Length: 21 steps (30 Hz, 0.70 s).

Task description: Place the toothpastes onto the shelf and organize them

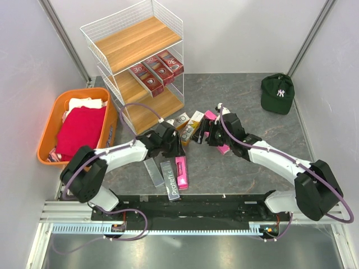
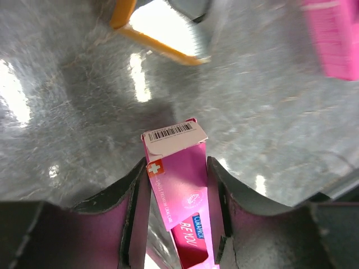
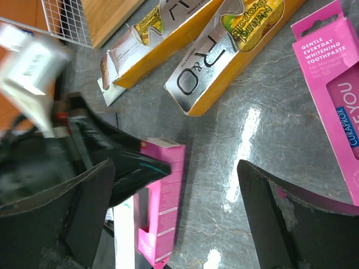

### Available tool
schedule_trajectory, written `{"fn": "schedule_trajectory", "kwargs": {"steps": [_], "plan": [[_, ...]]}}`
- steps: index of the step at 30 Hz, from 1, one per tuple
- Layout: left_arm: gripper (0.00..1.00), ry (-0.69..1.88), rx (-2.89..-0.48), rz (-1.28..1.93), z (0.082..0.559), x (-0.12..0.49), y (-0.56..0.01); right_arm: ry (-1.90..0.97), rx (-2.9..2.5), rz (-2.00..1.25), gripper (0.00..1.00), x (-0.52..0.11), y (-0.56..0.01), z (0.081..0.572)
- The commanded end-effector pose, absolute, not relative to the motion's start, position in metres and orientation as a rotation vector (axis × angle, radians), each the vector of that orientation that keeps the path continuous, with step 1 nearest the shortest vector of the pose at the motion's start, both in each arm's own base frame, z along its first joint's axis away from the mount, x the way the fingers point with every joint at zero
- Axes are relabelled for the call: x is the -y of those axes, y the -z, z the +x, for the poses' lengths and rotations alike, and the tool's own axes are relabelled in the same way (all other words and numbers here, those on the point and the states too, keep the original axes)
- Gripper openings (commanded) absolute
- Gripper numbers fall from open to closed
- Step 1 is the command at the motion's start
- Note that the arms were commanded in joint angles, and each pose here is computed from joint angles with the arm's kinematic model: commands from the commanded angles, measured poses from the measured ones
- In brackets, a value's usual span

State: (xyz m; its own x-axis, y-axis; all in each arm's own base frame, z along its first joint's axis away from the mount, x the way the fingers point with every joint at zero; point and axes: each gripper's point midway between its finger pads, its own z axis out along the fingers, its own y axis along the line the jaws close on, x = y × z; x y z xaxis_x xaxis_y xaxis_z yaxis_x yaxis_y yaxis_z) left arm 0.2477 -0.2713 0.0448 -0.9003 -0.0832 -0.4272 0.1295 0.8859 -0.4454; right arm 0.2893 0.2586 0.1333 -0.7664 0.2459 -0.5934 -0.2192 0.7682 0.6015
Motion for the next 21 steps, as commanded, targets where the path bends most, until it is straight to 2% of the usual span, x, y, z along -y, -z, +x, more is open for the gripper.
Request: {"fn": "schedule_trajectory", "kwargs": {"steps": [1, 11, 17, 21], "plan": [[0.32, 0.761, -2.403, 0.024, 0.263, 0.275, -0.105, -0.871, -2.213, 0.001, 0.98, -0.255, -0.155, 0.295], [0.31, 0.917, -2.242, -0.188, 0.264, 0.236, -0.144, -0.856, -2.105, -0.058, 0.98, -0.258, -0.188, 0.290], [0.29, 1.065, -2.079, -0.414, 0.269, 0.199, -0.156, -0.796, -2.044, -0.159, 0.98, -0.289, -0.200, 0.262], [0.29, 1.179, -1.940, -0.599, 0.275, 0.168, -0.163, -0.856, -2.021, -0.204, 0.98, -0.314, -0.197, 0.237]]}}
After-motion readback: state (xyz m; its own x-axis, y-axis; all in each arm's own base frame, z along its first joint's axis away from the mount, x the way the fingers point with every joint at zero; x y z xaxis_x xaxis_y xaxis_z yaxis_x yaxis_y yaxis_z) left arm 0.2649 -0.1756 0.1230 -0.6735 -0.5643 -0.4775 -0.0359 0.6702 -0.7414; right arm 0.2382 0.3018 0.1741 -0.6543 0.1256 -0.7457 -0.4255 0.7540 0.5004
